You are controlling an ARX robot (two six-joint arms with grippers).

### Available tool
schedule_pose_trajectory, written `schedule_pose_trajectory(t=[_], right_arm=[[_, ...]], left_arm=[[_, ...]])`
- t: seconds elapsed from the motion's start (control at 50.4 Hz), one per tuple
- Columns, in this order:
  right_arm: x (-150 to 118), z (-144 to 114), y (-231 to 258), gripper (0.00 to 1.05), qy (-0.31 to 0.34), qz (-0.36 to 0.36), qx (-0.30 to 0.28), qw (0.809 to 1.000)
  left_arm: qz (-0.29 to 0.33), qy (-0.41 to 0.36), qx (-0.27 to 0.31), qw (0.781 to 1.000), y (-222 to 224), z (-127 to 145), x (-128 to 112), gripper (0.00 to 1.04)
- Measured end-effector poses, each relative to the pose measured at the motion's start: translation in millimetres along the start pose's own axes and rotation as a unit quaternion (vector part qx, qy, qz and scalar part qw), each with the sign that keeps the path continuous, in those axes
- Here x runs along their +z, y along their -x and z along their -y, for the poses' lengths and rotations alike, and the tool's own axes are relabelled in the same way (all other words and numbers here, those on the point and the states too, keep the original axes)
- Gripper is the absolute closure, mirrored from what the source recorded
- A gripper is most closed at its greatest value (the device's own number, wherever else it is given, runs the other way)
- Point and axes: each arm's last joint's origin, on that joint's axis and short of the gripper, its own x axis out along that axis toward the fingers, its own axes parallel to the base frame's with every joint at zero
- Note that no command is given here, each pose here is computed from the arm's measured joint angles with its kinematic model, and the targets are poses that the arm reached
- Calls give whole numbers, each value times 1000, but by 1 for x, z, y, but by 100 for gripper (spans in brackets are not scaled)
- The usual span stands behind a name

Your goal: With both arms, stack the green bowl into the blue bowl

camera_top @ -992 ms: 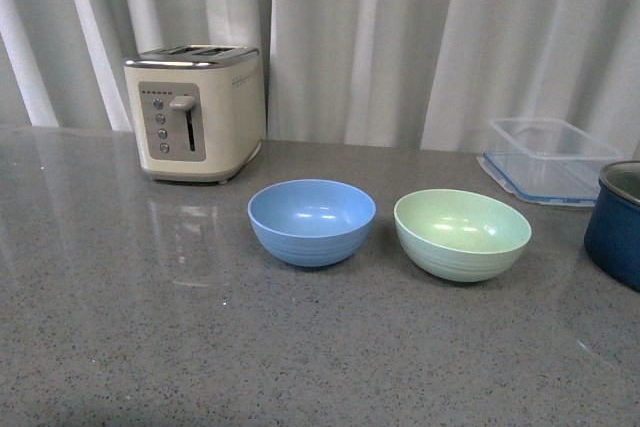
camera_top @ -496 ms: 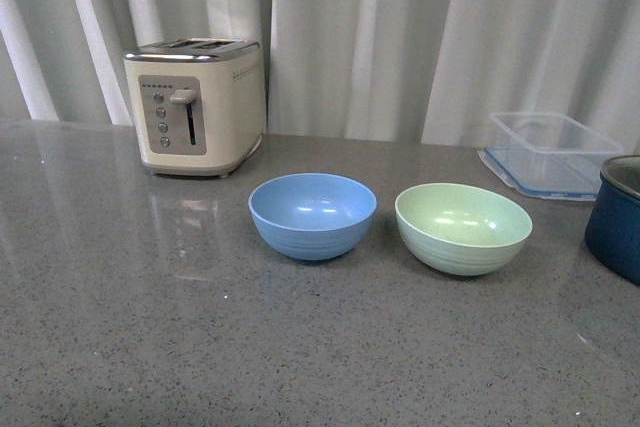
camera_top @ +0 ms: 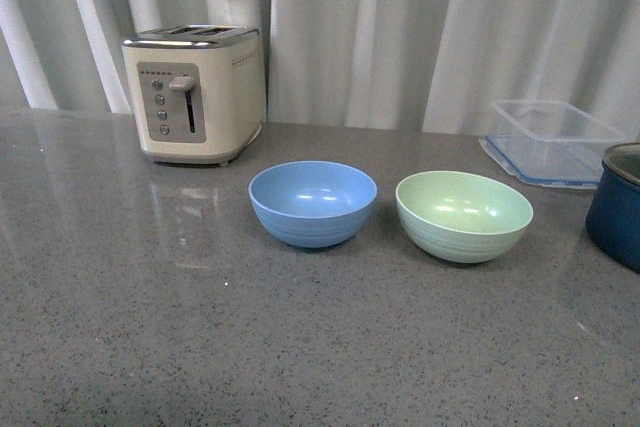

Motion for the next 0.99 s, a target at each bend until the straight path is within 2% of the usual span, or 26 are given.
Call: schedule_pose_trajectory(t=[0.06,0.258,0.417,0.496,0.575,0.635,0.694,0.754,0.933,0.992], right_arm=[[0,0,0,10,0,0,0,1000],[0,0,0,10,0,0,0,1000],[0,0,0,10,0,0,0,1000],[0,0,0,10,0,0,0,1000],[2,-1,-1,10,17,-61,60,996],[14,-4,-9,10,18,-90,80,993],[38,-9,-22,10,10,-101,87,991],[53,-13,-33,10,5,-109,94,990],[92,-33,-87,10,-37,-159,125,979],[97,-39,-108,10,-40,-184,118,975]], left_arm=[[-16,0,0,1000,6,0,-4,101],[-1,0,0,1000,9,0,-2,101],[-1,0,0,1000,9,0,-2,75],[-2,0,0,1000,9,0,-2,55],[-1,0,0,1000,9,0,-2,43],[-1,0,-1,1000,9,0,-2,30],[-1,0,0,1000,9,0,-2,15],[-1,0,0,1000,9,0,-2,7],[-1,-1,0,1000,9,0,-2,7],[-1,-1,0,1000,9,0,-2,7]])
